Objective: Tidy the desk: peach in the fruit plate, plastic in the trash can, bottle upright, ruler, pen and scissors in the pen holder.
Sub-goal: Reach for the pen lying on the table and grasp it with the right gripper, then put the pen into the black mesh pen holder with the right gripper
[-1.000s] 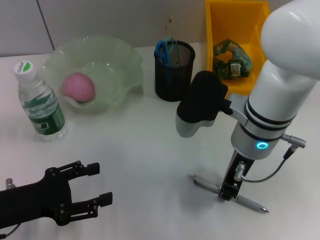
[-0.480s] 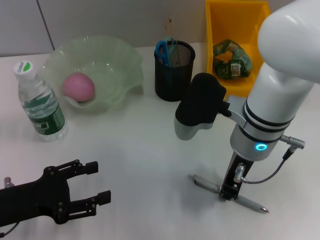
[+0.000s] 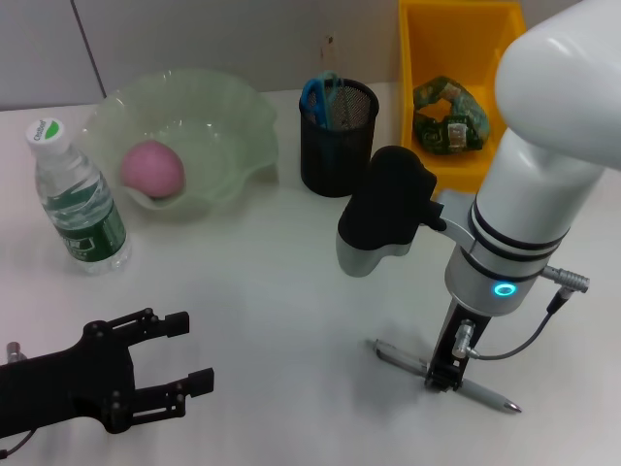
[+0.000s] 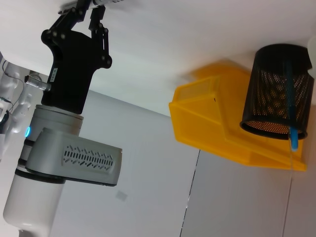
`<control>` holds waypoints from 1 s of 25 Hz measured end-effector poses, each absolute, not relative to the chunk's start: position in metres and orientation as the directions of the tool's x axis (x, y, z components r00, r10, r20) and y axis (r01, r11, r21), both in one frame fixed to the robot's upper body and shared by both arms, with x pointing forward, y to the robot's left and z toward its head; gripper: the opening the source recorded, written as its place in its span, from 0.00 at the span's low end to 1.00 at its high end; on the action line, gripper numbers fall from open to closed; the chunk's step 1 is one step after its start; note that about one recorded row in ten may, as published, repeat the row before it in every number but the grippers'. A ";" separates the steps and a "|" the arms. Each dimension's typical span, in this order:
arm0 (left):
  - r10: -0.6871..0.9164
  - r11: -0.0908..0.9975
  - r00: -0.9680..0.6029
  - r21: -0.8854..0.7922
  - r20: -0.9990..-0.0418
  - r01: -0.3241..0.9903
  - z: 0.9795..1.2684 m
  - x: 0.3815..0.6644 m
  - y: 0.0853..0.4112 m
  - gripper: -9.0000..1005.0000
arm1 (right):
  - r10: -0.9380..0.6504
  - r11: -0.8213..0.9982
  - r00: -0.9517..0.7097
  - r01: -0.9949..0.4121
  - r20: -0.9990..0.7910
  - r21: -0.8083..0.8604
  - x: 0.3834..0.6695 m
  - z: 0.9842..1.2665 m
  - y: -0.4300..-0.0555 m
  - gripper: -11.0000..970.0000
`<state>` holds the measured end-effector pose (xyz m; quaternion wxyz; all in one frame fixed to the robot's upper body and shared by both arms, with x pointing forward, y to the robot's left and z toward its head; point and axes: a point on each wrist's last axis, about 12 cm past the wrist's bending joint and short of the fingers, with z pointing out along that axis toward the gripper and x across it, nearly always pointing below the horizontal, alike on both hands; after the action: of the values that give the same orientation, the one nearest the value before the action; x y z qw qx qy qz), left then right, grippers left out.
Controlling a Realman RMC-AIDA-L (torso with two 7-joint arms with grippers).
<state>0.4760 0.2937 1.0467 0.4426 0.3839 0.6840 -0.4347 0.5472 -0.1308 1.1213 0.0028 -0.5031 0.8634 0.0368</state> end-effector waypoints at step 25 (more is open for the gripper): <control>0.148 0.329 -0.305 -0.244 -0.941 0.912 1.048 0.478 0.296 0.80 | -0.851 0.517 -0.521 -0.854 -0.067 0.060 0.550 1.127 -0.131 0.13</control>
<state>0.4778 0.2956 1.0485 0.4440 0.3877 0.6836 -0.4303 0.5504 -0.1308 1.1269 0.0147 -0.4894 0.8709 0.0424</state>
